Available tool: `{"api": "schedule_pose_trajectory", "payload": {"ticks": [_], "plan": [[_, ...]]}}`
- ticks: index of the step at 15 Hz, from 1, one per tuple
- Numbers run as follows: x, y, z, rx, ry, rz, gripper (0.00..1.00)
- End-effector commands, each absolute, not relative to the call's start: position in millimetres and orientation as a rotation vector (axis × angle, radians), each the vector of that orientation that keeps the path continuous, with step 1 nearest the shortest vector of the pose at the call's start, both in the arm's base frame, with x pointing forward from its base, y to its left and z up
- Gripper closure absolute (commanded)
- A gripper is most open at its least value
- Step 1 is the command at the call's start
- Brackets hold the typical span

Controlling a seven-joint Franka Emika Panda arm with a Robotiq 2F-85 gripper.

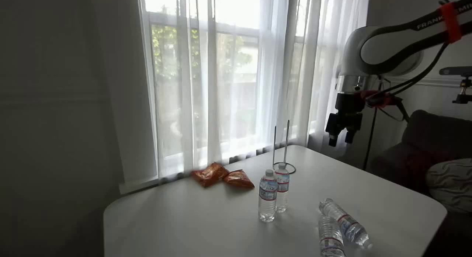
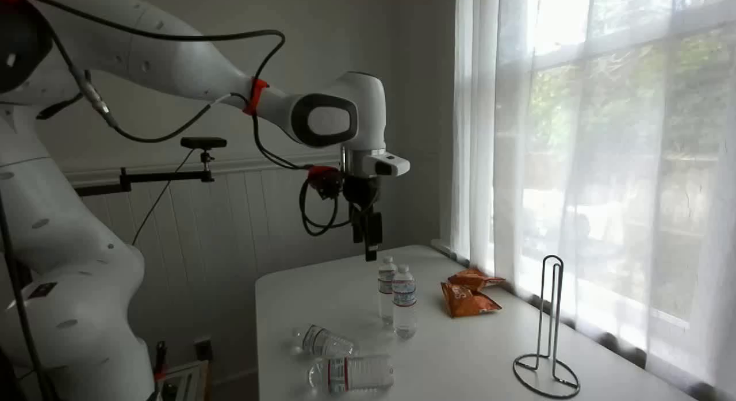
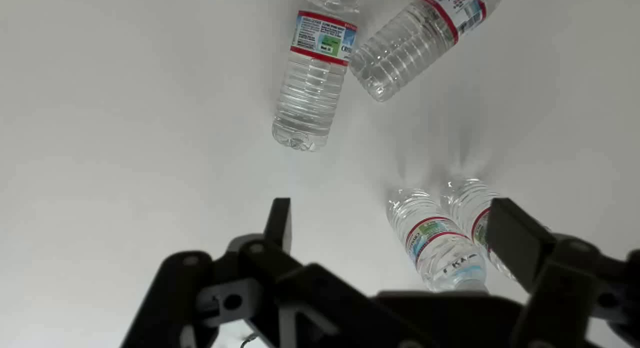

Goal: Pick up the the fallen water bottles one by one and place them the right way up on the table

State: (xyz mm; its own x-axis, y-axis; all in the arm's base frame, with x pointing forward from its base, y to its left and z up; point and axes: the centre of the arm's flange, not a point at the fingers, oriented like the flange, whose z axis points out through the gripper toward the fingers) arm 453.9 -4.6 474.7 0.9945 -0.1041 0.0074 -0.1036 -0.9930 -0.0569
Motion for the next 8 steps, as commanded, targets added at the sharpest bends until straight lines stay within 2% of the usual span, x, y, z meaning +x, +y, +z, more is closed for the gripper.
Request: {"api": "schedule_pose_trajectory", "payload": {"ticks": [1, 5, 8], "plan": [[454, -5, 475, -3.081, 0.16, -0.016, 0.0], [454, -5, 475, -3.081, 0.16, -0.016, 0.0], [458, 30, 448, -3.041, 0.277, 0.092, 0.0]]}}
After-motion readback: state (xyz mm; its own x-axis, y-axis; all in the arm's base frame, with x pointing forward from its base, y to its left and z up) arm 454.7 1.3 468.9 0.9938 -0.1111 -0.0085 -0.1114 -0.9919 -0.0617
